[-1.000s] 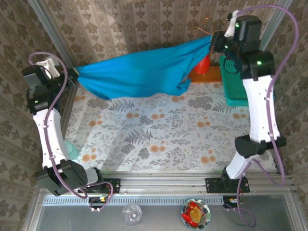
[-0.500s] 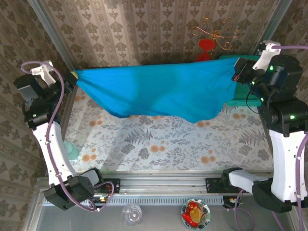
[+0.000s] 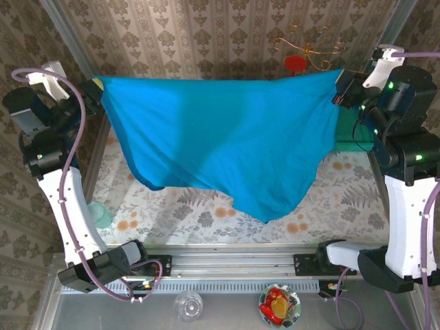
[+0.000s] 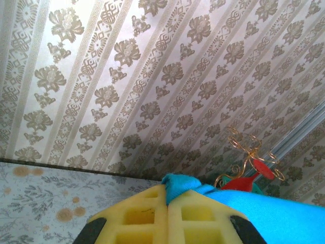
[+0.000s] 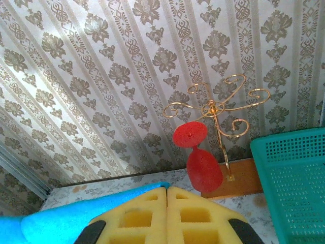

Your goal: Fold the inside-out t-shirt

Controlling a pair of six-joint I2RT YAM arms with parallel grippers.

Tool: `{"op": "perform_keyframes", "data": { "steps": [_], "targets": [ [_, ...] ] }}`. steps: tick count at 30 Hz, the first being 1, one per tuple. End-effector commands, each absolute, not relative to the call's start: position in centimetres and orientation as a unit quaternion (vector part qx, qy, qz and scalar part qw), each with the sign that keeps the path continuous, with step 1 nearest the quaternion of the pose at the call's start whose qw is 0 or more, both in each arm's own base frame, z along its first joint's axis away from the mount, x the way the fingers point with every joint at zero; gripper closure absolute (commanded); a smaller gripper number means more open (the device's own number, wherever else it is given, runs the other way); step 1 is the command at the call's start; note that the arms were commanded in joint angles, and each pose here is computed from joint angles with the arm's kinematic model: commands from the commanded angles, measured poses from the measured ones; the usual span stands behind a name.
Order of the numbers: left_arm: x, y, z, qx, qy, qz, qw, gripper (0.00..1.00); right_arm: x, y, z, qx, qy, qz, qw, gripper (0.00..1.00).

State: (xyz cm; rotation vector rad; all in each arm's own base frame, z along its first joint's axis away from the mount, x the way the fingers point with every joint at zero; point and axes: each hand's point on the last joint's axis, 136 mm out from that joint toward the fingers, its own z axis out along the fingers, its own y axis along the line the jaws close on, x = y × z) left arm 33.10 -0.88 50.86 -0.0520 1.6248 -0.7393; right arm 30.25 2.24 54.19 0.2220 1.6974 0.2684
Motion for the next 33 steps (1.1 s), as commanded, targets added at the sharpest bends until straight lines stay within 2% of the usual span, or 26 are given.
{"op": "perform_keyframes", "data": {
  "steps": [1,7,11,18,21,24,28,33],
  "targets": [
    [29.3,-1.7,55.1,0.012,0.663,-0.279,0.694,1.0,26.7,0.8,57.4,0.119,0.694,0.115,0.701,1.0],
    [24.8,-2.8,56.1,0.025,0.632,-0.255,0.732,1.0,22.2,-0.8,57.9,0.145,0.656,0.103,0.733,1.0],
    [23.4,-3.2,56.9,0.032,0.618,-0.248,0.746,1.0,20.4,-1.3,59.1,0.146,0.633,0.101,0.753,1.0],
    [24.6,-2.9,58.4,0.029,0.607,-0.266,0.748,1.0,22.8,0.4,59.6,0.112,0.642,0.121,0.749,1.0],
    [26.9,-2.9,58.1,0.041,0.611,-0.286,0.737,1.0,25.1,1.4,59.4,0.094,0.652,0.134,0.741,1.0],
    [30.8,-2.5,55.7,0.041,0.638,-0.297,0.709,1.0,28.0,3.3,58.5,0.063,0.667,0.167,0.724,1.0],
    [36.5,-2.7,50.6,0.035,0.682,-0.322,0.655,1.0,33.8,6.5,54.9,0.025,0.706,0.201,0.679,1.0],
    [43.4,-3.1,41.6,0.015,0.756,-0.327,0.567,1.0,41.5,12.1,48.0,-0.035,0.756,0.201,0.622,1.0]
  ]
}}
